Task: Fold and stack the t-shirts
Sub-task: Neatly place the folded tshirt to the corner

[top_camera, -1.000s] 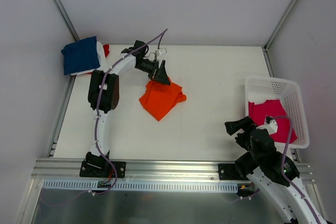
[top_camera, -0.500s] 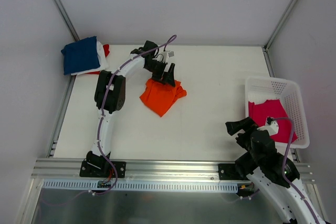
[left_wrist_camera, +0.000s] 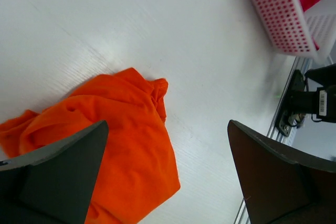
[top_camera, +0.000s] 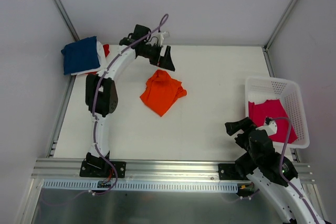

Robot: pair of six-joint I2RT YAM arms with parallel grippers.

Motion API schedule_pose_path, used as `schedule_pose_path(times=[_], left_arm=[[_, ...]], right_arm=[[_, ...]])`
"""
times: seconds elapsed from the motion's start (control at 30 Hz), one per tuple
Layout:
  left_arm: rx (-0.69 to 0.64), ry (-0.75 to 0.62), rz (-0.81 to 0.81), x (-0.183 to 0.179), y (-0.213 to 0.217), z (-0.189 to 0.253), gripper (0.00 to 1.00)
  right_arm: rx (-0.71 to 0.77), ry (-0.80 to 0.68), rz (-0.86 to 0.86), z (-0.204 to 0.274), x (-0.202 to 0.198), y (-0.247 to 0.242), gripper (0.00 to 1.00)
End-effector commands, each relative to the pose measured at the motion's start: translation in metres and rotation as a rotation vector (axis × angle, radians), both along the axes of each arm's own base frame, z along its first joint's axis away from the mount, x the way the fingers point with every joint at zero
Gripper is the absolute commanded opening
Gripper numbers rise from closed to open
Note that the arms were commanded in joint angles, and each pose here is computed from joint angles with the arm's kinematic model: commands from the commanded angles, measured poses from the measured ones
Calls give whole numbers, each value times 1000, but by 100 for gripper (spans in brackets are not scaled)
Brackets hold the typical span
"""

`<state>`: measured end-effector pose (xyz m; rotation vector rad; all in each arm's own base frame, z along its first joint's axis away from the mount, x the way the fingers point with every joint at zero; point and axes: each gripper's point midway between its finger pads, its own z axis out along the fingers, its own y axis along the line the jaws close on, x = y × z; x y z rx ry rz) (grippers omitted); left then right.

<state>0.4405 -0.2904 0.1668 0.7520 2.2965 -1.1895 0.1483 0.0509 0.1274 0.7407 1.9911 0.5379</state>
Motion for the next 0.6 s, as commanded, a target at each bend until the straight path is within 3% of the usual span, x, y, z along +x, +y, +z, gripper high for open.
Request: schedule_pose_path(times=[0.0, 0.17, 0.37, 0.57], left_arm=[[-82, -143, 93, 17, 53, 80, 99], [182, -101, 204, 29, 102, -12, 99], [271, 43, 193, 19, 106, -86, 99], [321, 95, 194, 15, 109, -116, 99]], right_arm=[[11, 21, 10, -5, -4, 2, 99], [20, -1, 16, 2, -2, 4, 100], [-2, -23, 24, 20, -5, -1, 99], [17, -50, -1, 20, -13, -11, 100]])
